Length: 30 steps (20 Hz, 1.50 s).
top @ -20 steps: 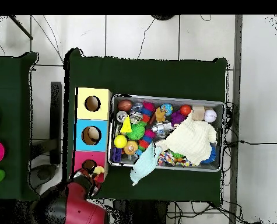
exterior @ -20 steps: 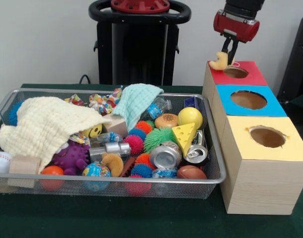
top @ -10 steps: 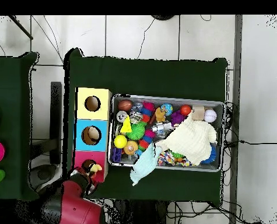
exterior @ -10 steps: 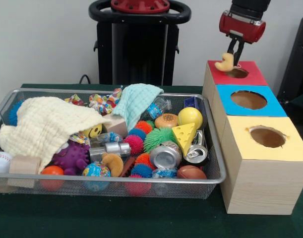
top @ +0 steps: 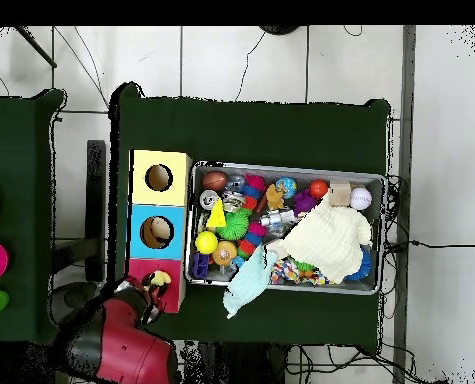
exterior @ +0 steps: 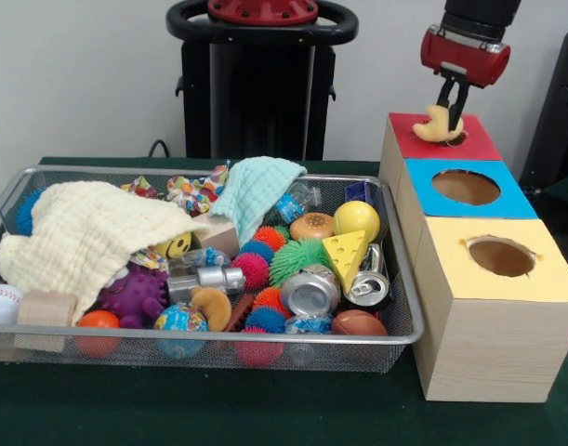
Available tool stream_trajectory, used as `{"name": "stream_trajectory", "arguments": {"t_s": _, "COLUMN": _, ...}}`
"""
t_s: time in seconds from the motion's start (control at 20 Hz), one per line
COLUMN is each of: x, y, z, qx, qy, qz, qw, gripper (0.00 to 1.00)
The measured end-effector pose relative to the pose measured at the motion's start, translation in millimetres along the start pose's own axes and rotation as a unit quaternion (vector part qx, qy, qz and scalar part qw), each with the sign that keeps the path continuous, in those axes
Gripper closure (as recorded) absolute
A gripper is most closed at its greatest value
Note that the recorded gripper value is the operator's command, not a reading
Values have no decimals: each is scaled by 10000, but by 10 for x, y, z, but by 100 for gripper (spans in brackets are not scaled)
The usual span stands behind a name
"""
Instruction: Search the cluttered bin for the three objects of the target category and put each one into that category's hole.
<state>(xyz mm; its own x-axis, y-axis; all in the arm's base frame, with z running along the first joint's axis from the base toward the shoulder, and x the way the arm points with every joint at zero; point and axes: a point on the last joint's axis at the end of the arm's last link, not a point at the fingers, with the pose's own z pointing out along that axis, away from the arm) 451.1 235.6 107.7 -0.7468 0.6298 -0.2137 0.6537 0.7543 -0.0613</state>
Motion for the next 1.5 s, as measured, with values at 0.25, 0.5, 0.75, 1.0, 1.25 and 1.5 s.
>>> {"name": "stream_trajectory", "arguments": {"t_s": 0.25, "x": -46, "y": 94, "z": -9, "qx": -62, "qy": -17, "qz": 14, "qw": 10000, "gripper": 100}}
{"name": "stream_trajectory", "arguments": {"t_s": 0.5, "x": -102, "y": 243, "z": -83, "qx": -155, "qy": 40, "qz": -9, "qw": 9999, "gripper": 100}}
{"name": "stream_trajectory", "arguments": {"t_s": 0.75, "x": -143, "y": 265, "z": -89, "qx": -179, "qy": 32, "qz": 22, "qw": 9998, "gripper": 100}}
{"name": "stream_trajectory", "arguments": {"t_s": 1.0, "x": -250, "y": 237, "z": -36, "qx": -177, "qy": 54, "qz": 137, "qw": 9997, "gripper": 100}}
{"name": "stream_trajectory", "arguments": {"t_s": 1.25, "x": -494, "y": 159, "z": 51, "qx": -184, "qy": -2, "qz": 377, "qw": 9991, "gripper": 100}}
{"name": "stream_trajectory", "arguments": {"t_s": 1.5, "x": -519, "y": 134, "z": 44, "qx": -183, "qy": -1, "qz": 413, "qw": 9990, "gripper": 100}}
